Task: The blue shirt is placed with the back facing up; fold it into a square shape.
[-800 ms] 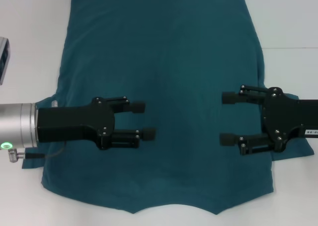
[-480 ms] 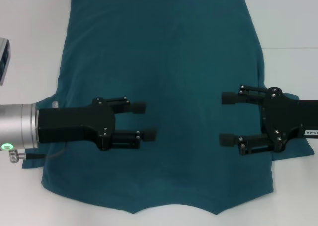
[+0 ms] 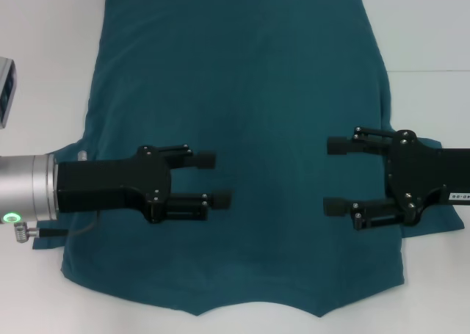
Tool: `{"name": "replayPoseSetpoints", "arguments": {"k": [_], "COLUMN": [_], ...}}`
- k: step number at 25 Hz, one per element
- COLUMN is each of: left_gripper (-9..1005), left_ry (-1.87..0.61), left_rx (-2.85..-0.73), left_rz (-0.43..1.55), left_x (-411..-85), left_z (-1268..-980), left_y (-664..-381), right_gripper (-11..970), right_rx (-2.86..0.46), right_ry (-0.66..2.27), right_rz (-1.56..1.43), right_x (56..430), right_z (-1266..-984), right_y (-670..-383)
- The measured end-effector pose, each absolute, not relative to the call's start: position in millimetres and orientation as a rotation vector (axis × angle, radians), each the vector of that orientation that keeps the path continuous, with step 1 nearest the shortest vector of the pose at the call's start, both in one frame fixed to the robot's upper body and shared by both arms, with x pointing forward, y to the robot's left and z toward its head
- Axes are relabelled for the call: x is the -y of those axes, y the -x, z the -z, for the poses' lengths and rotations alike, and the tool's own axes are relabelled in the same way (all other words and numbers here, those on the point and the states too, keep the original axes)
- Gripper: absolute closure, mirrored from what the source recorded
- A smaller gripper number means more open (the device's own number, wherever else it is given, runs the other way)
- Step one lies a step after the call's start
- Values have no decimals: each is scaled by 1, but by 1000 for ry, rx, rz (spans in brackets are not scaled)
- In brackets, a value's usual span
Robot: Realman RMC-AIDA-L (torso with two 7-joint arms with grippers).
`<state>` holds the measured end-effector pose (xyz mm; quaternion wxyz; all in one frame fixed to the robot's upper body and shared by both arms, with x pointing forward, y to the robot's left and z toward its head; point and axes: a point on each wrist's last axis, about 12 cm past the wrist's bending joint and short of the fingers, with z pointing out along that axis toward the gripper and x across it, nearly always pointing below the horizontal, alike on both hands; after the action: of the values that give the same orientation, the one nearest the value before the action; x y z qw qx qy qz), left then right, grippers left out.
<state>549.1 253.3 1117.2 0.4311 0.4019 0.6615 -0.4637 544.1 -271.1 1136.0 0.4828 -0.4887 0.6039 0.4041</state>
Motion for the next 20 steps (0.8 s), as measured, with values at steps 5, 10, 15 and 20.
{"name": "replayPoseSetpoints", "arguments": {"k": [5, 10, 15, 20], "left_gripper": [184, 184, 184, 184], "left_ry": [-978, -811, -578, -306], "left_rx": [-1670, -1807, -1944, -2104], "left_rz": [1148, 1141, 1104, 1074], "left_x": [-254, -259, -269, -283], "left_z": [-1115, -1114, -1116, -1114], "left_y": [-550, -561, -576, -587], "right_gripper": [13, 13, 12, 12], "right_rx": [-1484, -1530, -1617, -1671], "right_ry": [1179, 1137, 1045, 1028], "right_rz": [-967, -889, -727, -580], "right_x": [272, 274, 274, 268], "right_z": [-1134, -1130, -1120, -1107], "right_y": [-546, -555, -573, -593]}}
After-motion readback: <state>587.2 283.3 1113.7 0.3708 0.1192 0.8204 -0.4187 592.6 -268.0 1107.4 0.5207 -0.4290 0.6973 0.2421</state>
